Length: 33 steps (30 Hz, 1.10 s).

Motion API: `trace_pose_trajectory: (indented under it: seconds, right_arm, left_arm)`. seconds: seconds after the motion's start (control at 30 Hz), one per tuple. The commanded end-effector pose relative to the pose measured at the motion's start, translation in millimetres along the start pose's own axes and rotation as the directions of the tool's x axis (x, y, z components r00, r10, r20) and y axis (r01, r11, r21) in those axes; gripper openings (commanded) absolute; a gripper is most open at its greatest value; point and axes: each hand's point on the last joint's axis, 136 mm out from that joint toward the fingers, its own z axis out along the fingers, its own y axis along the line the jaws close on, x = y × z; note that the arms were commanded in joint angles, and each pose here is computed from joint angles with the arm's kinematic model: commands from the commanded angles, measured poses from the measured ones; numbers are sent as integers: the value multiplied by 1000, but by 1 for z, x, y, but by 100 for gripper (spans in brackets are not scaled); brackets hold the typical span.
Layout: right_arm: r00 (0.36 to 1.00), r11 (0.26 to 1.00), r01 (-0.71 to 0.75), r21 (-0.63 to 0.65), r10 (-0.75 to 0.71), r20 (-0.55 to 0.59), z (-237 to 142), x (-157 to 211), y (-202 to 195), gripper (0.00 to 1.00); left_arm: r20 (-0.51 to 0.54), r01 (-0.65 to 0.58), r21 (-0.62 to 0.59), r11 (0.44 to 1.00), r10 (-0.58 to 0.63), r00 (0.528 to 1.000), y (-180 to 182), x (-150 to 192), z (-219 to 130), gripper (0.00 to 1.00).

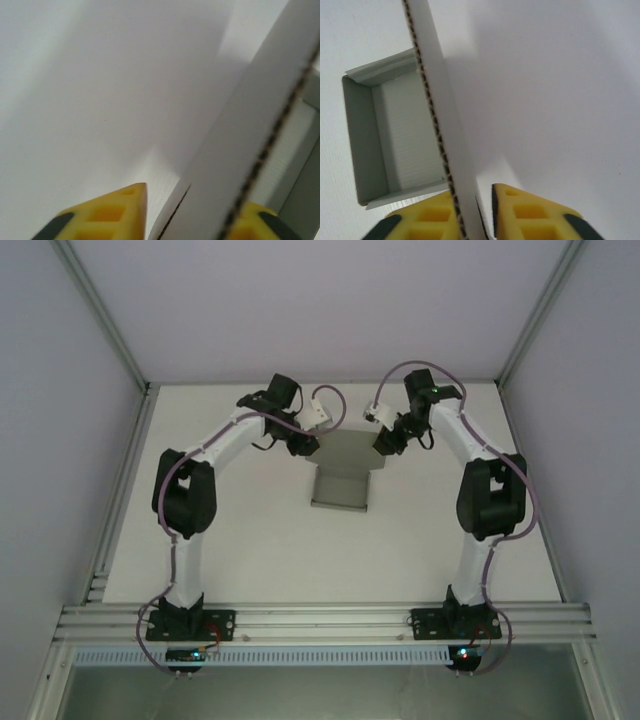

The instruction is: Assemble paper box

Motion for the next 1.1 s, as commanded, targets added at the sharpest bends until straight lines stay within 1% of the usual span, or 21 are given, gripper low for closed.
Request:
trace_pose_trajectory:
  seconds: [0.0, 0.07, 0.17, 0.27, 0.33, 0.37, 0.4, 0.43, 0.53, 0.6, 0.63, 0.7, 0.73, 0.77, 0.8, 0.83, 0.87, 0.9, 0.97, 1.03, 1.07]
  right_arm:
    - [999, 999, 2, -40, -3, -32, -3, 5, 6, 11]
    - [999, 999, 11, -32, -12, -39, -4, 5, 6, 7]
    - [999, 1000, 4, -1, -4, -43, -5, 4, 5, 0]
    - [999, 992, -44, 122, 46, -14, -8, -3, -9, 0]
    - [990, 956, -142, 255, 139, 29, -16, -10, -27, 0]
    - [976, 926, -216, 309, 204, 69, -22, -15, -35, 0]
    - [956, 890, -293, 350, 270, 112, -28, -18, -43, 0]
    - [920, 843, -393, 367, 360, 157, -31, -19, -46, 0]
    - [779, 655, -626, 423, 539, 320, -46, -24, -57, 0]
    - [694, 545, -719, 432, 592, 409, -42, -26, -52, 0]
    - [652, 501, -757, 418, 620, 437, -37, -28, -47, 0]
    - [575, 407, -815, 412, 655, 491, -33, -28, -44, 0]
    - [526, 351, -846, 400, 671, 523, -31, -29, -41, 0]
    - [488, 314, -868, 384, 680, 547, -31, -30, -40, 0]
    - [467, 291, -881, 373, 665, 583, -33, -34, -42, 0]
    - [447, 271, -892, 362, 648, 616, -34, -39, -41, 0]
    - [442, 269, -895, 355, 634, 634, -35, -43, -39, 0]
    - [437, 262, -898, 353, 624, 648, -35, -46, -37, 0]
    - [416, 233, -907, 350, 617, 667, -34, -46, -33, 0]
    - [388, 206, -919, 336, 613, 688, -28, -43, -29, 0]
    - [379, 205, -923, 325, 617, 690, -23, -41, -26, 0]
  left_arm:
    - [-21, 5, -16, 1000, -5, 1000, 2, 0, -3, 7]
    - [-23, 18, -24, 1000, -19, 1000, 3, 1, -3, 0]
    - [-10, 62, -64, 996, -63, 998, 9, 0, -2, 0]
    - [20, 154, -109, 982, -153, 988, 17, -5, -4, 0]
    - [44, 231, -125, 965, -227, 973, 21, -9, -7, 0]
    - [64, 285, -126, 950, -279, 958, 21, -12, -8, 0]
    - [82, 334, -125, 934, -326, 942, 22, -15, -10, 0]
    - [98, 388, -123, 914, -377, 921, 23, -17, -11, 0]
    - [137, 536, -156, 830, -519, 844, 22, -18, -10, 0]
    - [197, 609, -198, 768, -578, 792, 26, -19, -8, 0]
    - [217, 636, -189, 749, -599, 771, 23, -22, -7, 0]
    - [260, 703, -183, 687, -656, 708, 22, -24, -4, 0]
    - [281, 726, -169, 666, -674, 684, 21, -25, -2, 0]
    - [300, 760, -161, 629, -702, 645, 22, -24, 0, 0]
    - [308, 778, -149, 610, -720, 623, 22, -25, 3, 0]
    - [320, 801, -154, 578, -738, 594, 24, -23, 5, 0]
    - [334, 825, -164, 542, -756, 563, 26, -21, 7, 0]
    - [334, 832, -159, 531, -764, 551, 23, -21, 11, 0]
    - [325, 833, -132, 537, -771, 548, 14, -25, 17, 0]
    - [322, 841, -119, 527, -781, 535, 7, -26, 20, 0]
    - [326, 834, -111, 540, -773, 544, 3, -26, 22, 0]
